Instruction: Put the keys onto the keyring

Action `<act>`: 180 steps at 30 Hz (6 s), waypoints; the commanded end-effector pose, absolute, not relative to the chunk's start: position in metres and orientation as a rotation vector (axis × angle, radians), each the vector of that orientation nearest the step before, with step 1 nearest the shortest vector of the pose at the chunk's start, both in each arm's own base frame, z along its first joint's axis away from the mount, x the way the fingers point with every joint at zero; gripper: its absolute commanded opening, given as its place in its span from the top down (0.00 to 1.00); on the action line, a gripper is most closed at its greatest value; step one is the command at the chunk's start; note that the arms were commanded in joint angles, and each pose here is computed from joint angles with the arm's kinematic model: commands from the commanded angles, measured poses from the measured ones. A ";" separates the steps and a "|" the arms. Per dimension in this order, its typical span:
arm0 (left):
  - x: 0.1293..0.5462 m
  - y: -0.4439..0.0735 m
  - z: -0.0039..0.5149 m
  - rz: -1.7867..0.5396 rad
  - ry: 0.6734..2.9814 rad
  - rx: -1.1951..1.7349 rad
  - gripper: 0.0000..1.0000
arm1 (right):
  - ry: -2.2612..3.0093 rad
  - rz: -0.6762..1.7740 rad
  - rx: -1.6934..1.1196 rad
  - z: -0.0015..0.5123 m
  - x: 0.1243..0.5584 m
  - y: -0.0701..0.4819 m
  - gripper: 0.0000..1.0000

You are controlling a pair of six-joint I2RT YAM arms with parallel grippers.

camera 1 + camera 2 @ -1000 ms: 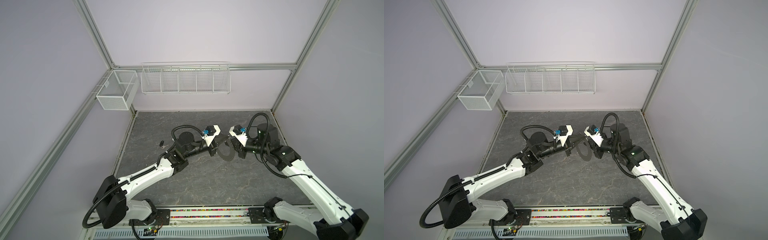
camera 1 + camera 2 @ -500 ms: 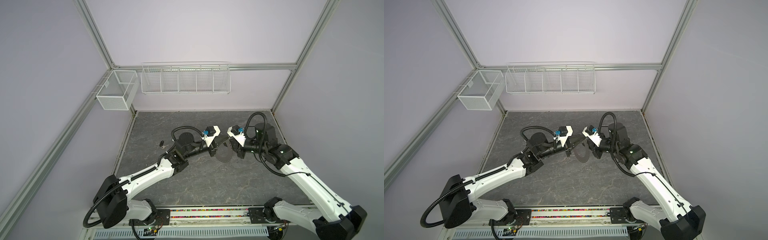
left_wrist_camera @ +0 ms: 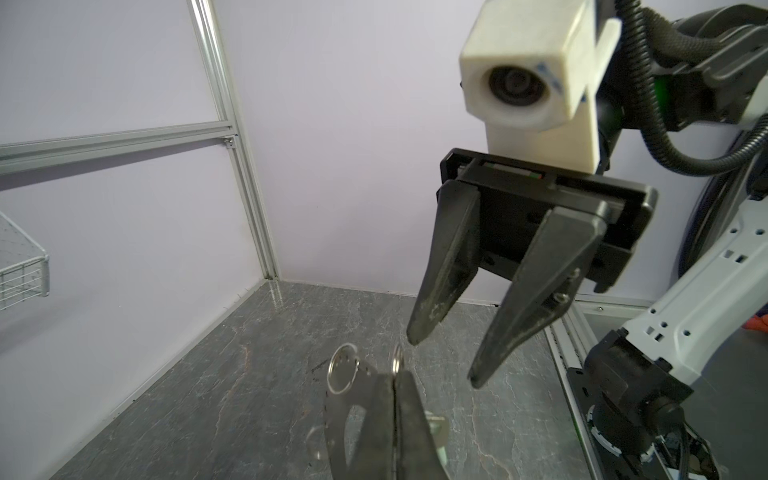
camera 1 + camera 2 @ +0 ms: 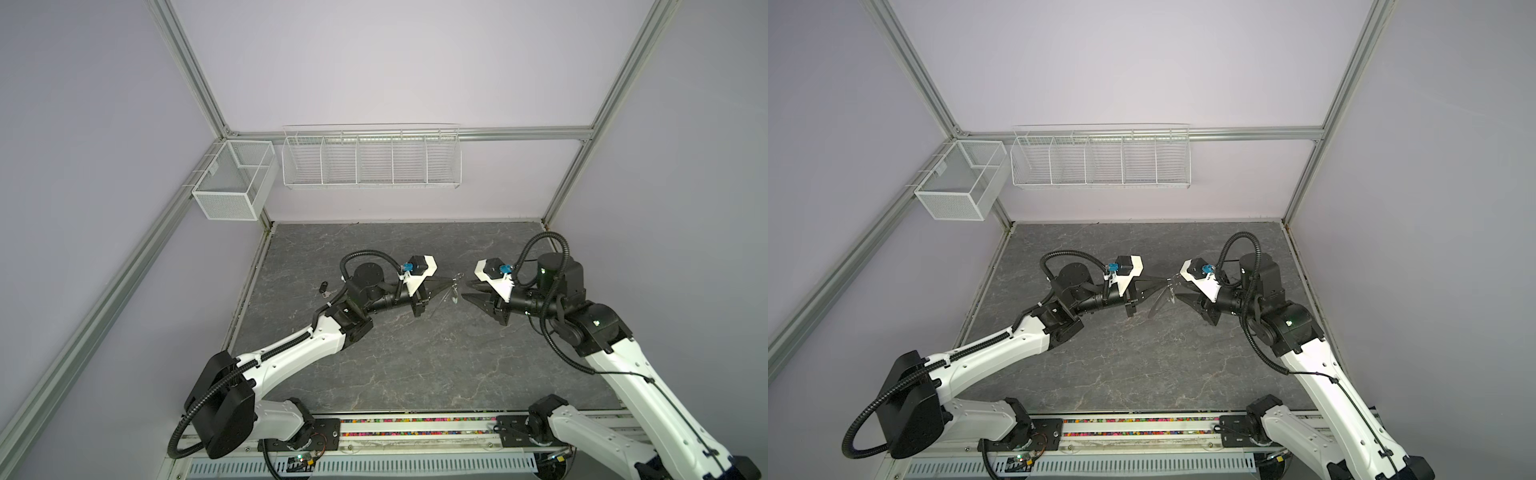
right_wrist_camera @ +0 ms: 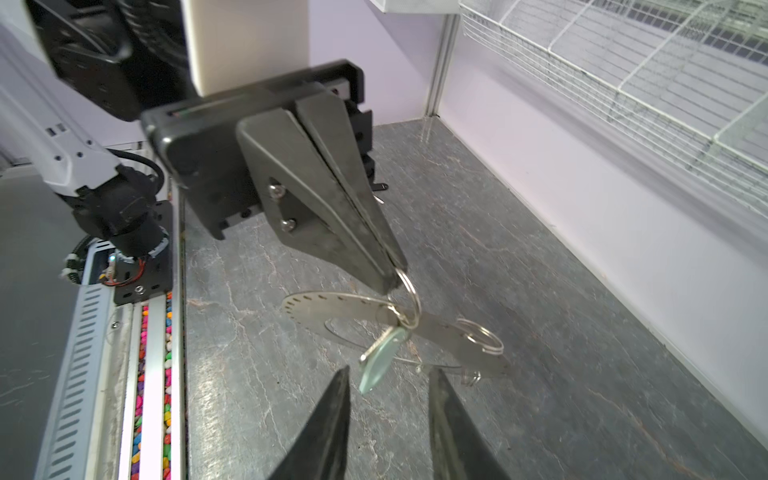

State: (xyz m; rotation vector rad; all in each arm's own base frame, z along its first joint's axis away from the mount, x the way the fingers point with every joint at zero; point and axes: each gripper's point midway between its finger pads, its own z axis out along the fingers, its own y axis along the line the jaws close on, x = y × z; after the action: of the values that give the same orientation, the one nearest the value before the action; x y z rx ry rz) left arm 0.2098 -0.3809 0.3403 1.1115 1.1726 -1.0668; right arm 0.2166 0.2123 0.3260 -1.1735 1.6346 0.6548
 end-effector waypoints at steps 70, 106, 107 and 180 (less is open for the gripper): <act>0.194 -0.386 0.309 -0.617 1.255 1.564 0.72 | 1.940 0.834 -1.427 0.293 0.198 0.231 0.94; 0.192 -0.387 0.325 -0.786 1.230 1.395 1.00 | 1.772 0.527 -1.192 0.305 0.223 0.205 0.47; 0.194 -0.385 0.331 -0.798 1.224 1.348 1.00 | 1.750 0.548 -1.174 0.306 0.220 0.205 0.46; 0.210 -0.364 0.330 -0.731 1.246 1.233 1.00 | 1.780 0.650 -1.222 0.313 0.229 0.220 0.93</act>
State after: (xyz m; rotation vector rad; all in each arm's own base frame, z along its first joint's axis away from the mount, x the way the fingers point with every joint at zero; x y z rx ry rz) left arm 0.2056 -0.3719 0.3294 1.2173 1.2260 -0.7901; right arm 0.2288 0.2255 0.3037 -1.2108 1.8045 0.7067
